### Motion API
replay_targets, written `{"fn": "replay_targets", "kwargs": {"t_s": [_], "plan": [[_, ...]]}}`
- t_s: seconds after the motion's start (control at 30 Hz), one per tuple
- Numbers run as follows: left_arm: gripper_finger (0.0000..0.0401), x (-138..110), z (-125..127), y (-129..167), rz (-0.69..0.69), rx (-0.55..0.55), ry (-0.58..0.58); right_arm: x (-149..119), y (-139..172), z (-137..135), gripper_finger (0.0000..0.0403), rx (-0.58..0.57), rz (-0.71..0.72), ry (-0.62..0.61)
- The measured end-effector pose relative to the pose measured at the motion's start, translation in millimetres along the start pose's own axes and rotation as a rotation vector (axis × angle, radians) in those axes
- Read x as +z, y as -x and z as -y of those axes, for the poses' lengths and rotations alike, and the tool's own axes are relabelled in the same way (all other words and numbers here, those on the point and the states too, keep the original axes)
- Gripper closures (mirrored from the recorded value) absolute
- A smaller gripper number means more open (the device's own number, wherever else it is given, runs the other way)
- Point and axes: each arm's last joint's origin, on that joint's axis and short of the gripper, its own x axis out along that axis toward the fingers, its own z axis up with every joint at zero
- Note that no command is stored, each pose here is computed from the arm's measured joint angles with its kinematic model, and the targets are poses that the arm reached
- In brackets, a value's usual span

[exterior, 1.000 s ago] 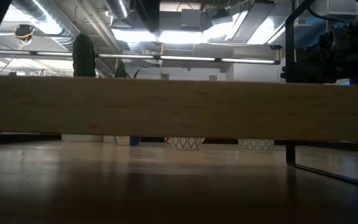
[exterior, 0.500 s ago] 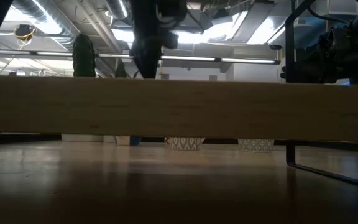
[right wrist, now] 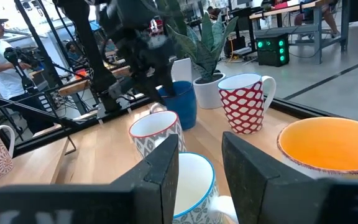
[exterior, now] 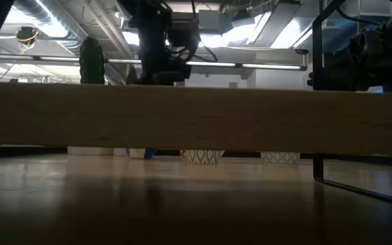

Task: Place coffee mugs
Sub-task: Put the blue mug on the shelf

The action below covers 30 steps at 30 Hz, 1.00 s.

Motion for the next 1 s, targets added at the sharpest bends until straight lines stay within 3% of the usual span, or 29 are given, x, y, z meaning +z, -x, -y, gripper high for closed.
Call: {"fn": "replay_targets", "kwargs": {"t_s": [0.27, 0.53, 0.7, 0.83, 1.0], "plan": [[0.0260, -4, -3, -10, -0.017, -0.015, 0.014, 0, 0, 0, 0.0292, 0.000, 0.000, 0.000], [0.0384, -5, -4, -12, -0.025, -0.018, 0.013, 0, 0, 0, 0.0292, 0.000, 0.000, -0.002], [0.0391, -6, -2, -11, -0.032, -0.025, 0.000, 0, 0, 0, 0.0292, 0.001, 0.000, -0.002], [0.0391, -10, 9, 9, -0.031, -0.056, -0.039, 0, 0, 0, 0.0292, 0.000, 0.000, -0.002], [0.0391, -25, 32, 65, -0.011, -0.117, -0.088, 0, 0, 0, 0.0292, 0.000, 0.000, -0.002]]}}
